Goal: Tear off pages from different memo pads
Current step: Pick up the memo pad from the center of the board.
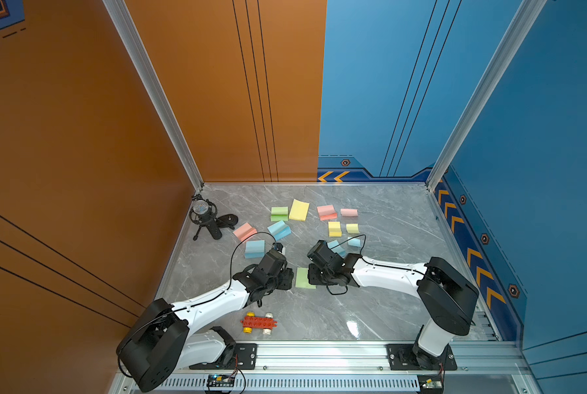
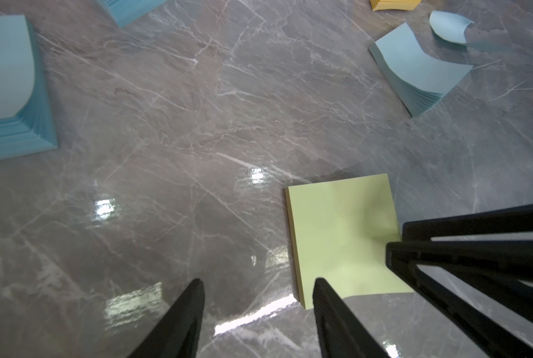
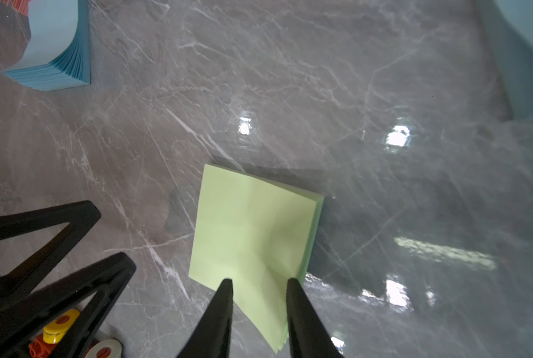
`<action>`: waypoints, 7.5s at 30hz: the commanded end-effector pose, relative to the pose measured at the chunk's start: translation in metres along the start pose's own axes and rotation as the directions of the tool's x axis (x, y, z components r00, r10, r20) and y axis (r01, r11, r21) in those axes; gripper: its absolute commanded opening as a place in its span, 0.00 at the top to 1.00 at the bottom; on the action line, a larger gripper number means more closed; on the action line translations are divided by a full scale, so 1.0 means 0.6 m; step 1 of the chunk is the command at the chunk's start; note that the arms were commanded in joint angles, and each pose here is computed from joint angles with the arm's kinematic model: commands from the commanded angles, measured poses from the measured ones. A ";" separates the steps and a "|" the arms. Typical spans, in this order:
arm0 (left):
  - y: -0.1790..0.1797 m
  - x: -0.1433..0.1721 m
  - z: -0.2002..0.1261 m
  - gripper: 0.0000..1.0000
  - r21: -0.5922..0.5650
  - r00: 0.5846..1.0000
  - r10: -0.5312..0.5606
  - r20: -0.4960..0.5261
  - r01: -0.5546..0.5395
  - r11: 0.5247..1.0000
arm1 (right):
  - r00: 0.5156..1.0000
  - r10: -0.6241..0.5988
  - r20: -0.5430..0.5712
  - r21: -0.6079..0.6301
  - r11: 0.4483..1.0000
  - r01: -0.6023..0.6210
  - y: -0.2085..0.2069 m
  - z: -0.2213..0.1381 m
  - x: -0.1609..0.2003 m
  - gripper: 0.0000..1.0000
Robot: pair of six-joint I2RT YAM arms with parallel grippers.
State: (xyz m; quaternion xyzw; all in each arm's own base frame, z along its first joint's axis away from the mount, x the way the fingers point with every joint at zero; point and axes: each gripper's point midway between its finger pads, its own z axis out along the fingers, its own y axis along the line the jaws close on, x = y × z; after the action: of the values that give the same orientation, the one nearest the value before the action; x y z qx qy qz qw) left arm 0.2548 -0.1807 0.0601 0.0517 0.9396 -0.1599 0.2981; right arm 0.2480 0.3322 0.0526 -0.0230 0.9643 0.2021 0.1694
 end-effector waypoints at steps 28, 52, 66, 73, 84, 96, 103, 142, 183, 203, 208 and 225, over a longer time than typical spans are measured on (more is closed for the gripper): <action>0.015 0.010 -0.001 0.40 -0.026 1.000 0.003 -0.010 -0.003 1.000 | 1.000 -0.018 0.020 0.054 0.998 0.017 0.001 0.005 0.000 0.64; 0.016 0.006 -0.009 0.40 -0.019 1.000 -0.002 0.010 0.003 1.000 | 0.999 -0.008 0.045 0.029 1.000 0.006 0.024 0.013 -0.005 0.62; 0.015 0.004 -0.018 0.40 -0.002 1.000 -0.008 0.026 0.008 1.000 | 0.997 0.018 0.070 -0.003 1.000 -0.017 0.035 0.022 -0.008 0.62; 0.015 0.003 -0.021 0.40 0.004 1.000 -0.009 0.029 0.009 1.000 | 0.997 -0.027 0.077 0.050 0.998 0.023 0.037 0.007 -0.012 0.58; 0.016 0.003 -0.022 0.40 0.008 0.999 -0.014 0.031 0.014 1.000 | 0.995 -0.044 0.090 0.082 0.996 0.036 0.030 -0.013 -0.011 0.54; 0.017 0.004 -0.024 0.40 0.009 0.999 -0.018 0.034 0.018 1.000 | 0.996 -0.038 0.075 0.054 0.998 0.034 0.046 0.007 -0.008 0.54; 0.018 0.004 -0.026 0.40 0.009 0.999 -0.020 0.038 0.020 1.000 | 0.997 -0.037 0.071 0.058 0.998 0.033 0.044 0.013 -0.007 0.54; 0.049 0.001 -0.039 0.45 -0.029 0.993 -0.084 0.078 0.087 0.996 | 0.996 -0.001 0.088 -0.006 1.000 0.001 0.071 0.028 -0.015 0.57; 0.027 -0.011 -0.065 0.33 0.059 0.990 -0.068 0.123 0.061 0.996 | 0.780 -0.620 -0.085 0.039 0.780 0.624 0.084 -0.106 -0.046 1.00; -0.018 -0.018 -0.104 0.18 0.257 0.957 -0.280 0.068 0.255 0.932 | -0.418 -0.908 0.033 -0.024 -0.419 0.908 0.045 -0.188 0.002 1.00; -0.051 -0.029 -0.114 0.18 0.325 0.974 -0.222 0.040 0.197 0.925 | -0.659 -0.743 0.115 0.061 -0.657 0.751 0.042 -0.193 0.033 1.00; -0.129 -0.020 -0.123 0.23 0.332 0.985 0.062 0.163 -0.114 0.937 | 0.006 -0.982 0.190 0.195 0.043 0.980 0.066 -0.302 -0.105 0.98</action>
State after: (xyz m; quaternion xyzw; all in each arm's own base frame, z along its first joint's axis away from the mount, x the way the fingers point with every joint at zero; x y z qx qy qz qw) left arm 0.2015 -0.2253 0.1326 0.0979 0.8800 -0.3435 0.3130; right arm 0.2223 0.2977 0.2243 -0.7675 0.5167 -0.0026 0.3793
